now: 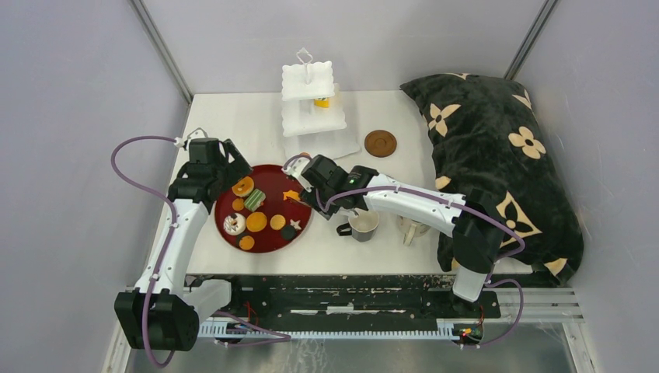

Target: Serve the afternoon tea

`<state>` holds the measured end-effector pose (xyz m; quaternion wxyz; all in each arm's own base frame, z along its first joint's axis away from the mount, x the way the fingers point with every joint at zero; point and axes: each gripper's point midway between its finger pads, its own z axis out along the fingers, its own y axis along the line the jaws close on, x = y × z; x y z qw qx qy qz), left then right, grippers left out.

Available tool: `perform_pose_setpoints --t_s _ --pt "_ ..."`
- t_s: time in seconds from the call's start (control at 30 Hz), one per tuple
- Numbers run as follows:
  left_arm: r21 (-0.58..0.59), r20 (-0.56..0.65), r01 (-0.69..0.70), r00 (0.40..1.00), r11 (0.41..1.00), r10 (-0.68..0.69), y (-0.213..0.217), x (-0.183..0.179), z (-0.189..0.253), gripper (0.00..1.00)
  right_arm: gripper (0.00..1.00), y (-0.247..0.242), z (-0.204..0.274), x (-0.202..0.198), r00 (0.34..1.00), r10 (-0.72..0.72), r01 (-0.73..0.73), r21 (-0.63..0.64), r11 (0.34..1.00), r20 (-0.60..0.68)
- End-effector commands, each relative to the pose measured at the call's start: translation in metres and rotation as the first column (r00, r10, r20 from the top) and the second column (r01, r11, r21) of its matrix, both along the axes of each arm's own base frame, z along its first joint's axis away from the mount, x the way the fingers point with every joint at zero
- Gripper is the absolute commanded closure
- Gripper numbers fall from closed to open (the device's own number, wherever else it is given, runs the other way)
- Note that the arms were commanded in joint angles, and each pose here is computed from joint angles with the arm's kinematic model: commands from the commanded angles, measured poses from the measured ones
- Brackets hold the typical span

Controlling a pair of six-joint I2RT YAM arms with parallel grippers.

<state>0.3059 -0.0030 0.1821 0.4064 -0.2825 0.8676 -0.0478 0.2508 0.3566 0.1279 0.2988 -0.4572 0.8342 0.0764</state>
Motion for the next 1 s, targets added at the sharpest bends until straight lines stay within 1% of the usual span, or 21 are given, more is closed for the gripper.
perform_pose_setpoints --t_s 0.0,0.47,0.6,0.73,0.97 --pt "-0.027 0.064 -0.016 0.998 0.999 0.018 -0.001 0.009 0.016 0.00 0.50 0.022 0.013 0.007 0.999 0.017 -0.019 0.081 0.997 0.029" --pt "-0.023 0.060 -0.019 0.998 1.000 0.021 0.000 0.007 0.014 0.00 0.50 0.026 0.004 0.010 1.000 0.012 -0.014 0.073 0.997 0.019" --pt "-0.023 0.060 -0.019 0.998 1.000 0.021 0.000 0.007 0.013 0.00 0.58 0.026 0.006 0.009 1.000 0.013 -0.015 0.082 0.997 0.020" --pt "-0.023 0.064 -0.021 0.998 1.000 0.022 0.001 0.007 0.014 0.00 0.69 0.026 0.015 0.009 0.999 0.014 -0.017 0.099 0.995 0.031" --pt "-0.022 0.063 -0.021 0.998 1.000 0.022 0.001 0.006 0.014 0.00 0.78 0.018 0.046 0.012 0.997 -0.009 -0.003 0.147 0.989 0.081"
